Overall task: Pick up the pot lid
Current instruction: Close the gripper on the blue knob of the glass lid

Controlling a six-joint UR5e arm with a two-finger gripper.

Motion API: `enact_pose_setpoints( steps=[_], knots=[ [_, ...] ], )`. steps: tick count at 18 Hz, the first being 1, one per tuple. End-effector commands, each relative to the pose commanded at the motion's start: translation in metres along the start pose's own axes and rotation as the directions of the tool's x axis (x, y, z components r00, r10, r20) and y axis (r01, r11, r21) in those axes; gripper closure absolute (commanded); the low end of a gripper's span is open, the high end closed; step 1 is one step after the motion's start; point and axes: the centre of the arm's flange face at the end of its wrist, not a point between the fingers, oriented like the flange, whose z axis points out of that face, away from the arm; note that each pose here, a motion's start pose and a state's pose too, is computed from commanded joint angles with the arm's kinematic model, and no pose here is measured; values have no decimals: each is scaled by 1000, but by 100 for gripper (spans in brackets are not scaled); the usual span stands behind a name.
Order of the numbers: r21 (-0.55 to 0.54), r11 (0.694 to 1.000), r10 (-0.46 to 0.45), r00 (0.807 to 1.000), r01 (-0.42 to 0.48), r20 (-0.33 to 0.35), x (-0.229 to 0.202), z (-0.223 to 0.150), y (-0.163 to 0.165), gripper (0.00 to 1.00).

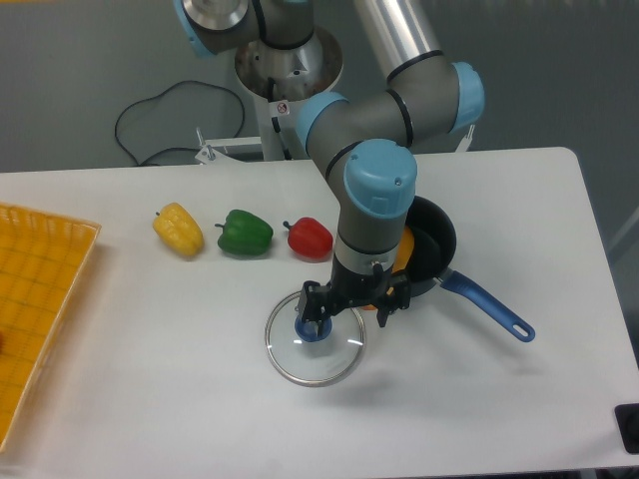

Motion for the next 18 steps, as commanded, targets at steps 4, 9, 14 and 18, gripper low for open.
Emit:
enact_pose_setpoints(
  steps=[4, 9, 14, 18],
  knots=[
    [-3, 1000, 0, 1000, 0, 6, -5, 9, -12, 0],
    [-70, 997, 47, 993, -40, 105, 9, 35, -9, 0],
    [-106, 993, 68, 990, -54, 126, 18, 47, 0, 0],
    [-123, 990, 90, 989, -75, 120, 32, 54, 5, 0]
  ],
)
